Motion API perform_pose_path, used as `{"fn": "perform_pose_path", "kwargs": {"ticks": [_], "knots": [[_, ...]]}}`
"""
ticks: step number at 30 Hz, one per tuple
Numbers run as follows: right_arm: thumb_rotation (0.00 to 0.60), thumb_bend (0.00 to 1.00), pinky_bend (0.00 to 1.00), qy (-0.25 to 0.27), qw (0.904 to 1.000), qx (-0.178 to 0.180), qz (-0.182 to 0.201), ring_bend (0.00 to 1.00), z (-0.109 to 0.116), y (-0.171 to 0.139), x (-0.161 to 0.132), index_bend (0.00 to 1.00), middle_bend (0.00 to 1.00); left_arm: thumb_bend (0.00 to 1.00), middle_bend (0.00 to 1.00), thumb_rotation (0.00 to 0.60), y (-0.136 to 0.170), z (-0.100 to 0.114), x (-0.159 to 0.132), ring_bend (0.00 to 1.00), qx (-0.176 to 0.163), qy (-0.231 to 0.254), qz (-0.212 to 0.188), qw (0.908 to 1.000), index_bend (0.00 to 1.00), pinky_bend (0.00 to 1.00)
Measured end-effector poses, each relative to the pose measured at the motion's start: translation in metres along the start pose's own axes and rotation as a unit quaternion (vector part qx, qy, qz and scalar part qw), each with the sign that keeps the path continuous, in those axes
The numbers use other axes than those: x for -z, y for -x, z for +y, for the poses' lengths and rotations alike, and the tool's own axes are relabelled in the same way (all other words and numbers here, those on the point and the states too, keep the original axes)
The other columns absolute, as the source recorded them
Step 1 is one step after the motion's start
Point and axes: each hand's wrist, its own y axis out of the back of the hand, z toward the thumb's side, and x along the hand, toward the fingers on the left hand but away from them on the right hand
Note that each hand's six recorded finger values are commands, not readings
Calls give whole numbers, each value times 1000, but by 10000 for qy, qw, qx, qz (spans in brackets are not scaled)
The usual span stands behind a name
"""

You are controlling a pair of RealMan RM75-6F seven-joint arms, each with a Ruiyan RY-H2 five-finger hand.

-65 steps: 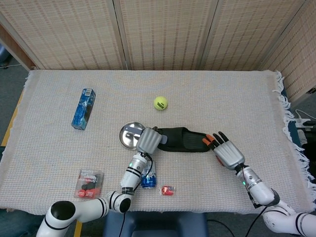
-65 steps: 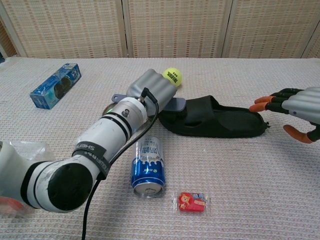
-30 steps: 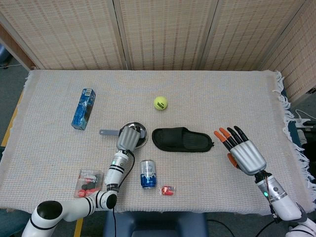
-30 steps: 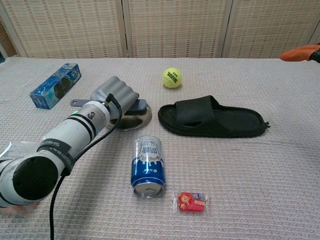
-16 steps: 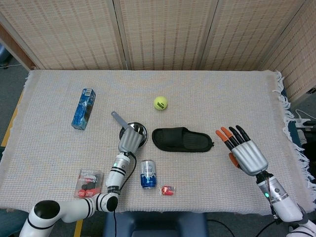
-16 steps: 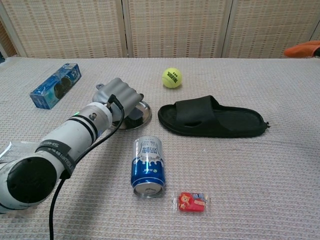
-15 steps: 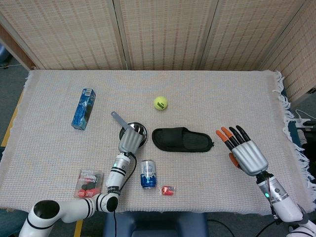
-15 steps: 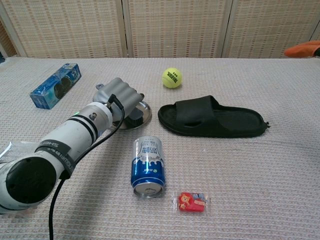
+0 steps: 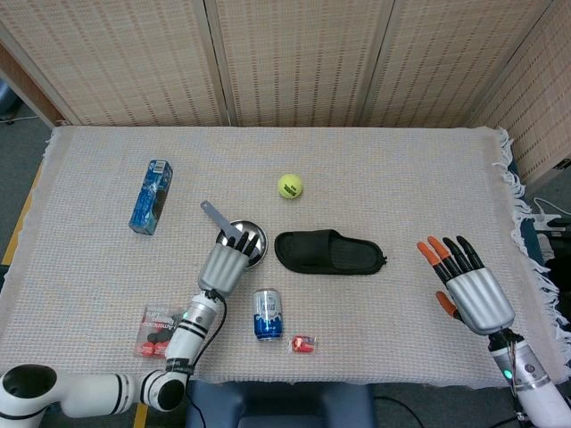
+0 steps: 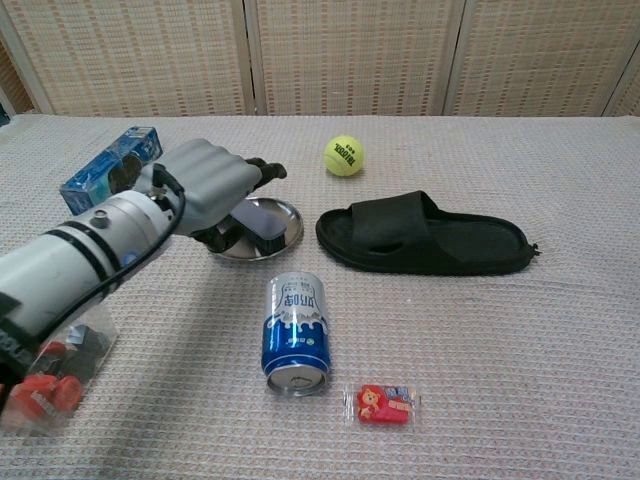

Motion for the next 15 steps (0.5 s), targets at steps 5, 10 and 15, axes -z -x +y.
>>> {"fn": "perform_pose_path", "kwargs": {"ticks": [5,10,15], "knots": [[600,189,0,179,9990,-84,-401,0,-13,-37,23,0,0,387,0,600,74,-12,47,0,119,1345,-25,9908,0,120],[600,179,0,221,9973,-52,-705,0,-30,-64,32,0,0,376,0,600,160,-38,118,0,-133,2436,704,9672,0,105],[600,177,0,324,9962,-31,-806,0,-39,-68,26,0,0,378,0,600,240,-48,171,0,-633,2658,1473,9506,0,102]]}}
